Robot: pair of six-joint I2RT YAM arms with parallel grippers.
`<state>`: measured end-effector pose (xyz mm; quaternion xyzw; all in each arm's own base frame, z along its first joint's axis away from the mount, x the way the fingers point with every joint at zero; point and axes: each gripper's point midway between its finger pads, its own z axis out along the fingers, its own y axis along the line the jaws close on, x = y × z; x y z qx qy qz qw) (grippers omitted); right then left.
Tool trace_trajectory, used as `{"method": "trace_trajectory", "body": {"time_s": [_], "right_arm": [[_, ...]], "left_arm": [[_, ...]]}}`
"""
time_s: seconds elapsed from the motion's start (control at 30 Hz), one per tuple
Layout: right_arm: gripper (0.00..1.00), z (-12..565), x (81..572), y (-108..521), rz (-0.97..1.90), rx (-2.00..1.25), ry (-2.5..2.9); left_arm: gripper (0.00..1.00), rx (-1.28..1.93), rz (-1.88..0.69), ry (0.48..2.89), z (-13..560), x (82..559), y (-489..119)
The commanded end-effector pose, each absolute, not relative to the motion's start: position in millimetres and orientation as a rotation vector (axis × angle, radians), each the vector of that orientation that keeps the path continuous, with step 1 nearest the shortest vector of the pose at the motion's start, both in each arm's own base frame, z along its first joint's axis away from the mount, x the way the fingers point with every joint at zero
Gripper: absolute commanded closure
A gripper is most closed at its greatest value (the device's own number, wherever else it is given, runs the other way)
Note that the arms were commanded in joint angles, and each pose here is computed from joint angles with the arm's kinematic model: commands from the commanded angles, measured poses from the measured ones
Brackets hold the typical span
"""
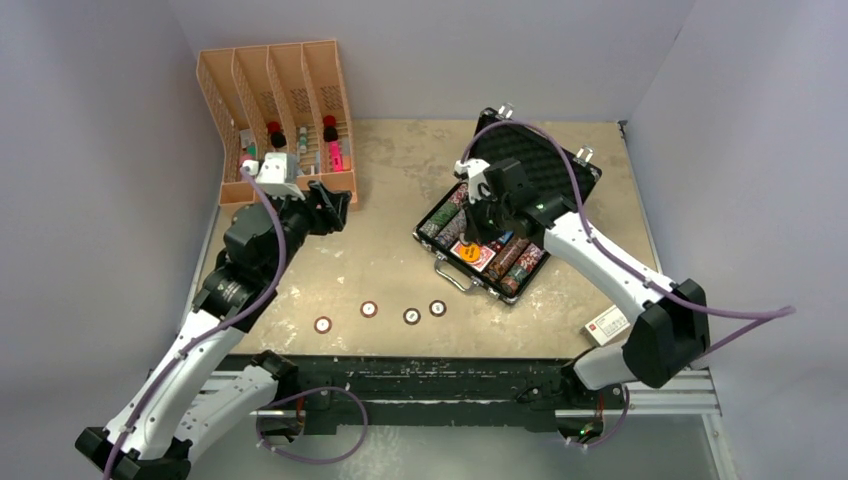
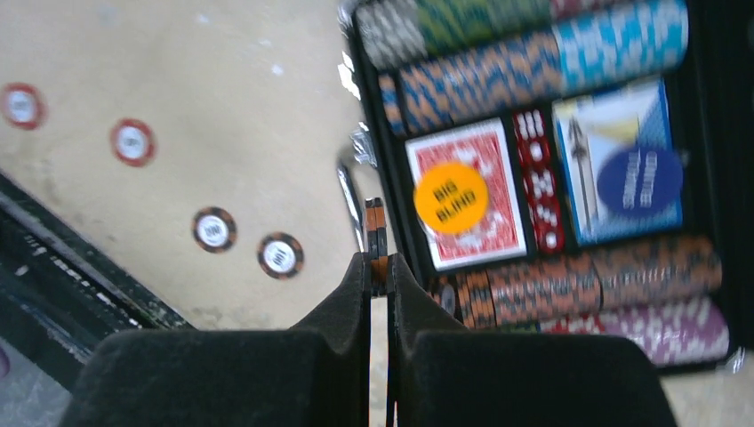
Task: Pack up texas hold em set
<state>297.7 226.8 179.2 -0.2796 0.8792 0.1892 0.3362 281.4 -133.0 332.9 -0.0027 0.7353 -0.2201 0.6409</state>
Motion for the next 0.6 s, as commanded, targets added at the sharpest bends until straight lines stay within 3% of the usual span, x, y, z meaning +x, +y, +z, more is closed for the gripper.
{"method": "trace_trajectory", "body": {"time_s": [0.0, 0.27, 0.57], "right_arm": [[1.00, 160, 290, 185, 0.242, -0.502, 2.519], [1.00, 129, 289, 165, 0.050, -0.411, 2.666], [1.00, 121, 280, 167, 0.046, -0.466, 2.697]], "left_arm": [[0.41, -0.052, -0.445, 1.659, 332, 289, -123], [0.41, -0.062, -0.427, 1.676, 329, 288, -120], [0.41, -0.059, -0.414, 1.685, 324, 290, -120]]}}
